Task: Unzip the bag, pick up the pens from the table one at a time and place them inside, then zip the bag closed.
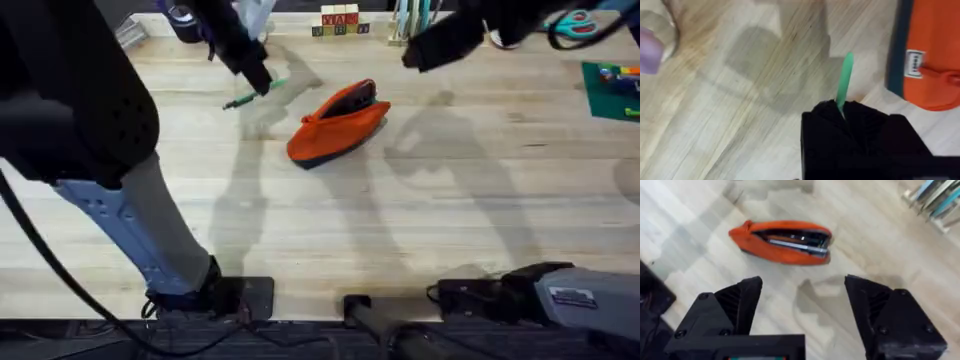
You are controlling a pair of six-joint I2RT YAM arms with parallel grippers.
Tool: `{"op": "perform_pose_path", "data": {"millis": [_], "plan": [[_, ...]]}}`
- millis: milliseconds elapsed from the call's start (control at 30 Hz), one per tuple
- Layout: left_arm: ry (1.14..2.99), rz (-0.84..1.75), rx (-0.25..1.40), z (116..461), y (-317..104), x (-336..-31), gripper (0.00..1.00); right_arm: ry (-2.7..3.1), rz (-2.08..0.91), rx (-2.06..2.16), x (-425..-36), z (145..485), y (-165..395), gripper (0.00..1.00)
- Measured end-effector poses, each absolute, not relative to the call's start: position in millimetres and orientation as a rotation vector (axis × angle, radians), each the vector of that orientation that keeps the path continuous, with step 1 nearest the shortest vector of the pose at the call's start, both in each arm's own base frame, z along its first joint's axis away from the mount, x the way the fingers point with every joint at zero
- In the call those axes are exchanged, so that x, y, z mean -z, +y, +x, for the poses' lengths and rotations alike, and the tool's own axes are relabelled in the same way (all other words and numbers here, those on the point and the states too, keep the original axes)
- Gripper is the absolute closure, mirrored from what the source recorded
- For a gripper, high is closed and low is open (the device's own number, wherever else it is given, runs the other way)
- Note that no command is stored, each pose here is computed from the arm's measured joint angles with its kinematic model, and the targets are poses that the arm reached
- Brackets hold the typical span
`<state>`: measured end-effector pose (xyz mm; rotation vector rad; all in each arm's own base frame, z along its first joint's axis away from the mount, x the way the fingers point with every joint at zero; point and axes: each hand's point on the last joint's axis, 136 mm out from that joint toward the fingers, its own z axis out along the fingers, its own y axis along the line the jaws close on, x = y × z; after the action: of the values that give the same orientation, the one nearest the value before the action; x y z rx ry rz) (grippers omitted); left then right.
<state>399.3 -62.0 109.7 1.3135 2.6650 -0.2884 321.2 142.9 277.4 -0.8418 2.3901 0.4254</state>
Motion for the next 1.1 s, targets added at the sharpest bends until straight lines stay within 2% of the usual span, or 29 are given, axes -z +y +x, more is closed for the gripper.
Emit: {"op": "perform_pose_path", "data": {"millis": [333,800,1100], "plan": [[2.597,1.319,0.267,405,-107,-169,0.96,2.428,-0.849,-0.396,-285,291,131,0.004],[2.532,1.381,0.259,389,-176,-194,0.96,2.318,-0.83,-0.274,-320,265,112,0.004],[2.438,1.424,0.276,379,-223,-213,0.96,2.295,-0.823,-0.257,-327,259,109,0.004]]}}
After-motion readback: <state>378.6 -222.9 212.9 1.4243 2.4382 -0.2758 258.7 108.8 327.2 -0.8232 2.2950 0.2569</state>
